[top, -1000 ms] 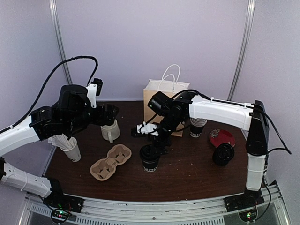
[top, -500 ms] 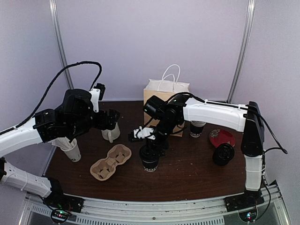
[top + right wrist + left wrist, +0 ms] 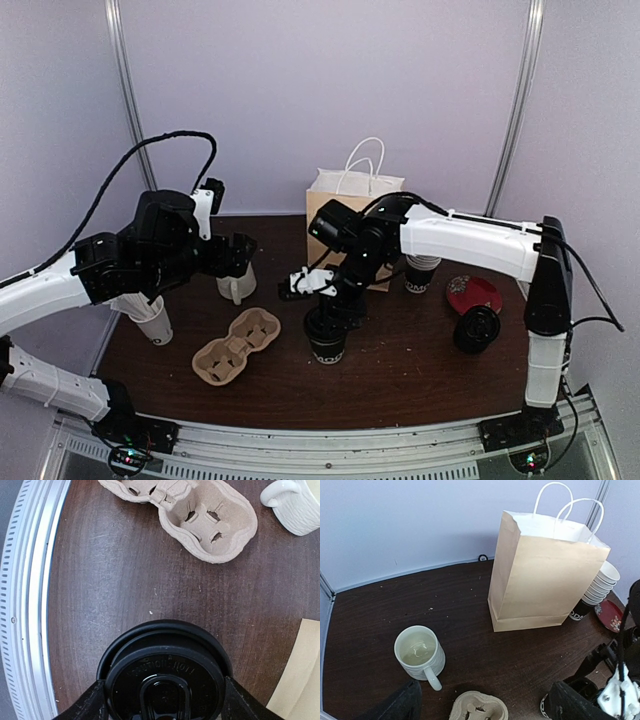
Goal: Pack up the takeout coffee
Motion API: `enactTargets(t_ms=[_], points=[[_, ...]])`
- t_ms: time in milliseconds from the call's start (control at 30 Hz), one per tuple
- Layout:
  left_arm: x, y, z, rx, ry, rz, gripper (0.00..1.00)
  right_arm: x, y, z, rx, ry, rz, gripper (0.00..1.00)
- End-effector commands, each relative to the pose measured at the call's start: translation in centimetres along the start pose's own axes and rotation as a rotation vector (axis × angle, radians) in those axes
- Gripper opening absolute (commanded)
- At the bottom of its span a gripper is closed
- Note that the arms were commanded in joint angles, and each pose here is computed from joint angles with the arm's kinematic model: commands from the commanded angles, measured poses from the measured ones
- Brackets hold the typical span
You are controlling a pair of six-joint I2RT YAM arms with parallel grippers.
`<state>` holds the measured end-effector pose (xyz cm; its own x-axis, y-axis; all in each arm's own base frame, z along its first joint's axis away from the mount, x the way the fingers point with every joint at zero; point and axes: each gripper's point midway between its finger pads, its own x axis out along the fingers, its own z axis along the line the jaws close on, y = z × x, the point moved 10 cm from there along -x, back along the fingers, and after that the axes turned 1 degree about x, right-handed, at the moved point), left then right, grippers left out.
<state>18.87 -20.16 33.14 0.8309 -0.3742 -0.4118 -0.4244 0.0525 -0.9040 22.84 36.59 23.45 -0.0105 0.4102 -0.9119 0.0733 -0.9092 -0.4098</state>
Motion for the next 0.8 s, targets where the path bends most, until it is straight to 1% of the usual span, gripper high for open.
enactTargets(t_ms=[0, 133, 333, 433, 600, 767], points=[[0.5, -0.4, -0.5, -0.021, 0.043, -0.028, 0.92, -5.9, 1.1, 0.5, 0.067, 0.062, -0.05, 0.7], [1.3, -1.2, -1.3, 0.01, 0.054, -0.012, 0.92, -9.6, 3.9, 0.4, 0.142, 0.086, -0.071, 0.7], [2.0, -1.8, -2.0, 0.013, 0.075, -0.025, 0.92, -13.9, 11.1, 0.6, 0.307, 0.131, -0.074, 0.7], [2.6, -1.8, -2.4, 0.024, 0.076, -0.015, 0.92, -16.2, 14.3, 0.7, 0.405, 0.183, -0.1, 0.7], [3.6, -2.0, -3.2, 0.042, 0.097, 0.013, 0.92, -20.4, 18.5, 0.5, 0.588, 0.308, -0.167, 0.7], [4.2, -1.9, -3.7, 0.045, 0.131, 0.039, 0.92, -22.6, 24.0, -0.3, 0.806, 0.479, -0.101, 0.7]])
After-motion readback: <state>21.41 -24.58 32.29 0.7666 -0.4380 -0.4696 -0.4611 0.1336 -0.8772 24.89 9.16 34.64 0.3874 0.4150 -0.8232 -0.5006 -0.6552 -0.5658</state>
